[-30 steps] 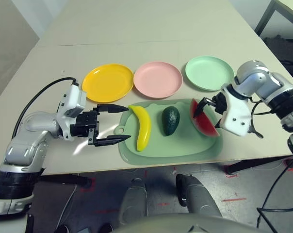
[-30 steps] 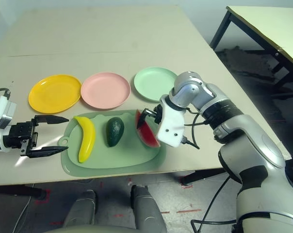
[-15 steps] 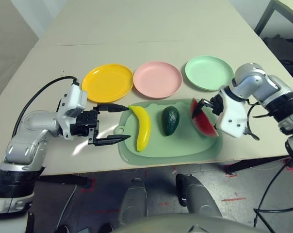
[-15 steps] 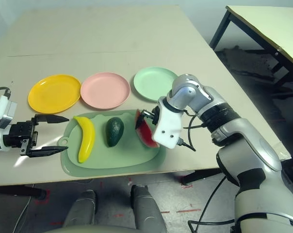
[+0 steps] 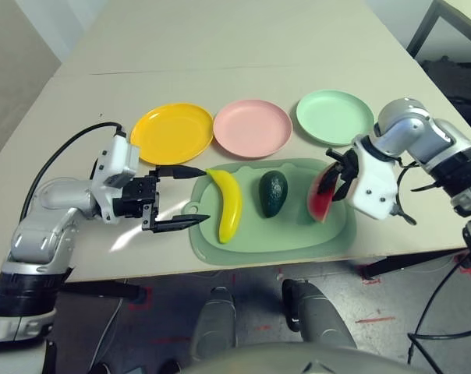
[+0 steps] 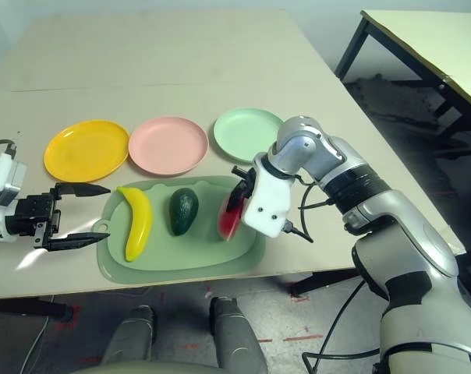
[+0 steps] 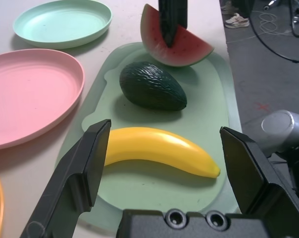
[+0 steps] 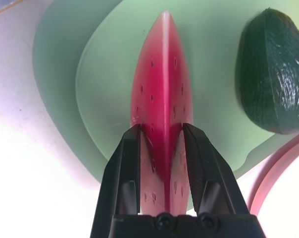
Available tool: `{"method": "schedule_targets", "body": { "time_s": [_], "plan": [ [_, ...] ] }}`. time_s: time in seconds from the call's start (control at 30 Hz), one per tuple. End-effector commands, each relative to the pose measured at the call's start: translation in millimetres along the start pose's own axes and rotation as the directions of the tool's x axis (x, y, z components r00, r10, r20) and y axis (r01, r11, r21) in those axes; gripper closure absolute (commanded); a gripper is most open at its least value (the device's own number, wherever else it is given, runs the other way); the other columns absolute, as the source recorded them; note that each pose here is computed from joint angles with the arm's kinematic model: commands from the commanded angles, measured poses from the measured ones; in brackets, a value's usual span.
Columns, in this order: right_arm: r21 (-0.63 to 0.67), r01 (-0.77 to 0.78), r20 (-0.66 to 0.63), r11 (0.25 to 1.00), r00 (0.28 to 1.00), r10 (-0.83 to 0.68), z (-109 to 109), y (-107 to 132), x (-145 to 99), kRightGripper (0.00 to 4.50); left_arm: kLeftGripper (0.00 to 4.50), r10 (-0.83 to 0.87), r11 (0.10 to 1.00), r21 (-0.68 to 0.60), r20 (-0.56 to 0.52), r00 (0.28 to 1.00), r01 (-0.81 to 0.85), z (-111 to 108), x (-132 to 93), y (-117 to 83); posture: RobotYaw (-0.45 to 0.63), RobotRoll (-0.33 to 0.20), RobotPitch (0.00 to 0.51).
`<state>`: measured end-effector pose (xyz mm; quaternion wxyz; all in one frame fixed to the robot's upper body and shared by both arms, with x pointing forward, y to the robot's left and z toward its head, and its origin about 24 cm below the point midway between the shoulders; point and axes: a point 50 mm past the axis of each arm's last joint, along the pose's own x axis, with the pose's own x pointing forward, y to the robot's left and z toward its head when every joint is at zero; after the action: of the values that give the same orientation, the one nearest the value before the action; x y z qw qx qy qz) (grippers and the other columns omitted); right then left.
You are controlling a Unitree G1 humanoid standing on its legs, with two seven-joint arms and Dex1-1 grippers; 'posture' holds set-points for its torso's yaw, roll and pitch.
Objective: Place the fruits into color-matched plates.
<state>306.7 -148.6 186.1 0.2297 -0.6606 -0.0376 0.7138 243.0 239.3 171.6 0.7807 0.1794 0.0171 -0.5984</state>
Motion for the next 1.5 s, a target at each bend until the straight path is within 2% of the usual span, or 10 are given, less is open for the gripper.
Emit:
{"method": "schedule_targets", "body": {
  "time_s": [0.03, 0.27, 0.3, 0.4, 0.87, 0.93, 1.0, 1.33, 1.5],
  "plan": [
    [0.026, -0.023, 0.013, 0.999, 1.0, 0.023, 2, 3, 4, 3.3, 0.0, 0.0, 1.0, 0.004, -0.013, 1.0, 0.001, -2, -1, 0, 0.0, 0.0, 0.154],
    [0.057, 0.008, -0.017, 0.998, 1.0, -0.007, 2, -12, -19, 3.33, 0.0, -0.007, 1.0, 0.003, -0.009, 1.0, 0.007, -5, 2, 1, -0.01, 0.0, 0.154],
    [0.059, 0.006, -0.019, 0.998, 1.0, -0.005, 2, -13, -21, 3.47, 0.0, -0.006, 1.0, 0.004, -0.008, 1.0, 0.006, -5, 2, 1, -0.01, 0.0, 0.154],
    [0.064, 0.002, -0.016, 0.998, 1.0, -0.001, 3, -15, -25, 4.48, 0.0, -0.007, 1.0, 0.006, -0.007, 1.0, 0.007, -5, 3, 2, -0.01, 0.0, 0.154],
    [0.069, -0.012, 0.012, 0.998, 1.0, 0.011, 6, -15, -21, 4.48, 0.0, -0.006, 1.0, 0.009, -0.02, 1.0, 0.007, -6, 0, 1, -0.01, 0.0, 0.156],
    [0.074, -0.014, 0.014, 0.997, 1.0, 0.013, 7, -15, -23, 4.12, 0.0, -0.006, 1.0, 0.009, -0.023, 1.0, 0.006, -6, 0, 1, -0.01, 0.0, 0.156],
    [0.08, -0.019, 0.014, 0.997, 1.0, 0.018, 8, -14, -24, 3.56, 0.0, -0.006, 1.0, 0.008, -0.026, 1.0, 0.006, -6, -1, 1, -0.01, 0.0, 0.155],
    [0.186, -0.016, 0.019, 0.982, 1.0, 0.013, 14, -17, -37, 0.02, 0.0, -0.012, 1.0, 0.006, -0.033, 0.999, 0.013, -8, -2, 2, -0.02, 0.0, 0.156],
    [0.371, 0.038, 0.039, 0.928, 0.998, -0.056, 16, -24, -39, 0.02, 0.0, -0.021, 1.0, 0.007, -0.039, 0.999, 0.022, -10, -1, 2, -0.02, 0.0, 0.157]
  ]
}}
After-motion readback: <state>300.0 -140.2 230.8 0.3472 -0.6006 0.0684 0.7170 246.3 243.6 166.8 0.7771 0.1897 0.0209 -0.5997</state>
